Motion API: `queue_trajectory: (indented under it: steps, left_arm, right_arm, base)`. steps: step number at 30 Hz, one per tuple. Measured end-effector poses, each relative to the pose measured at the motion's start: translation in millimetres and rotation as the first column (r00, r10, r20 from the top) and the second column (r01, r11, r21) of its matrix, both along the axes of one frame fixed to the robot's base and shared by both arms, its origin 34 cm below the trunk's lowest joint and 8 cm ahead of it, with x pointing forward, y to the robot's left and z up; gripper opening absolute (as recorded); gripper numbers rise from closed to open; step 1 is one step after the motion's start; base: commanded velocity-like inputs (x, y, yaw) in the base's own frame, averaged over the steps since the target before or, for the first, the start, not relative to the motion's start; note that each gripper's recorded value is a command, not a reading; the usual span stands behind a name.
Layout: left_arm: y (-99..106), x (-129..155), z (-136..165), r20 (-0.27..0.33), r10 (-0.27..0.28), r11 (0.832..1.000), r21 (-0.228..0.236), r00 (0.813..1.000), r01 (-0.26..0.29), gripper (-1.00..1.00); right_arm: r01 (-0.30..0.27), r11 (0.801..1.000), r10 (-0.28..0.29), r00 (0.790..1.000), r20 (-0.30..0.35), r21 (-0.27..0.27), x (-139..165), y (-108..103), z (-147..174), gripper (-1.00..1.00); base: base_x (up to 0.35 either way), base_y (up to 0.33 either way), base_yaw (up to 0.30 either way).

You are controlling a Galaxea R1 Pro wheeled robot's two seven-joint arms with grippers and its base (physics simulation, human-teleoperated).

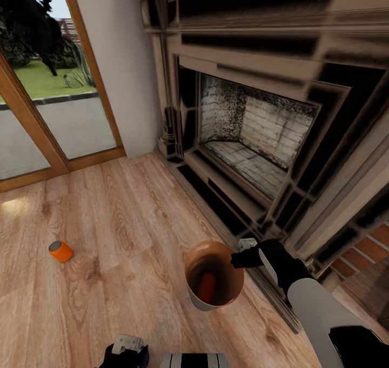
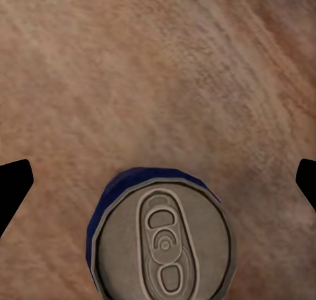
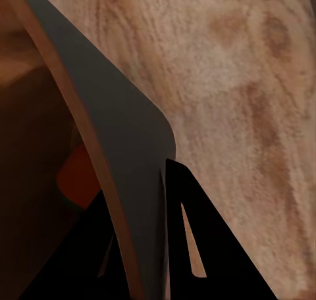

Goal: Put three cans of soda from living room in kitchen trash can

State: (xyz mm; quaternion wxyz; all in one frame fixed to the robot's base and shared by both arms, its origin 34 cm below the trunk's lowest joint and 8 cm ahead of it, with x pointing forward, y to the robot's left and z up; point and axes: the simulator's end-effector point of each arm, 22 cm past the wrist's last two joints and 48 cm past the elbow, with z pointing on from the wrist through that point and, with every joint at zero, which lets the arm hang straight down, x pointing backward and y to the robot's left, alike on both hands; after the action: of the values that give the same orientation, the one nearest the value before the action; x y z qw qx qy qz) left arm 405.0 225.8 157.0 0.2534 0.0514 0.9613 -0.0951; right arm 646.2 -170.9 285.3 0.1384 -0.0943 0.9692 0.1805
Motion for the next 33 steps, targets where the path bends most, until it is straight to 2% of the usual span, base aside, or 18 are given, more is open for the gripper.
queue_trajectory:
  steps: [20,33]
  left_arm:
    - [-1.7,-26.3,-23.8,-0.073,-0.004,1.0,-0.001,0.997,0.004,1.0]
    - [-1.7,-30.8,-27.7,-0.085,-0.006,1.0,-0.001,0.996,0.006,1.0]
  right_arm:
    - [-0.002,1.0,0.002,0.998,-0.069,-0.001,-16.7,0.1,-40.5,-1.0]
    - [-0.006,1.0,0.006,0.997,-0.08,-0.001,-20.2,2.3,-47.6,-1.0]
  base:
    - [0.0,0.0,0.0]
    - [0.0,0.0,0.0]
